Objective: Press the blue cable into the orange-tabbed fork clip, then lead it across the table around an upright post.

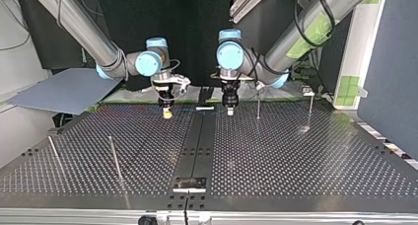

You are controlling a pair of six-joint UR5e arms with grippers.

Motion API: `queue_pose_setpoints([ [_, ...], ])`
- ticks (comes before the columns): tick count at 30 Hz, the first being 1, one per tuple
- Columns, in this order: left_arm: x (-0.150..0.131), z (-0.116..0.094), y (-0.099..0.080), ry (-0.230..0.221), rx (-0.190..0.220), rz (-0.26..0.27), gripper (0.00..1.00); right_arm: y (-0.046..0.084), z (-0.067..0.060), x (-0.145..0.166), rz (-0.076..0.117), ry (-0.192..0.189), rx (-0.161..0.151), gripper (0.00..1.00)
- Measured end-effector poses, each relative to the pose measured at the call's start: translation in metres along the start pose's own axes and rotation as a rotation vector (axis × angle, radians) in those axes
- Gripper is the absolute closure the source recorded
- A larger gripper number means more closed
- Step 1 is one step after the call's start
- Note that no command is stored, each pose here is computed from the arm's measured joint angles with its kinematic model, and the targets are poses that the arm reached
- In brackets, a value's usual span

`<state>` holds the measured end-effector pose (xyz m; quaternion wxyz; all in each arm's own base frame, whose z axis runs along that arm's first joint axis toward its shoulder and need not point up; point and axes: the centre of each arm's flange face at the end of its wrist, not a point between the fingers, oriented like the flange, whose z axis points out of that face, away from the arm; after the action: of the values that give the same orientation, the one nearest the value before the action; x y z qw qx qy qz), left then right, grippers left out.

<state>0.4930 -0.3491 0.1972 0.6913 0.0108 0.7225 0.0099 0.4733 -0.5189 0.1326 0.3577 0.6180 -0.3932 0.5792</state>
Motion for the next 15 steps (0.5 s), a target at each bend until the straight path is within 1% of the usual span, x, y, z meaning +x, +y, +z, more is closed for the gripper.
queue_pose_setpoints([
  [4,-0.030,-0.003,-0.002,-0.027,-0.003,-0.014,1.00,-0.001,-0.002,0.024,0.009,0.033,0.005,1.00],
  [8,-0.055,-0.007,-0.002,-0.056,-0.007,-0.029,1.00,-0.003,-0.004,0.049,0.023,0.068,0.024,1.00],
  [10,-0.066,-0.008,-0.003,-0.066,-0.006,-0.035,1.00,-0.005,-0.005,0.060,0.026,0.083,0.037,1.00],
  [12,-0.072,-0.009,-0.004,-0.068,-0.005,-0.036,1.00,-0.006,-0.007,0.073,0.029,0.100,0.051,1.00],
  [15,-0.079,-0.009,-0.006,-0.070,-0.003,-0.035,1.00,-0.007,-0.010,0.092,0.035,0.125,0.065,1.00],
])
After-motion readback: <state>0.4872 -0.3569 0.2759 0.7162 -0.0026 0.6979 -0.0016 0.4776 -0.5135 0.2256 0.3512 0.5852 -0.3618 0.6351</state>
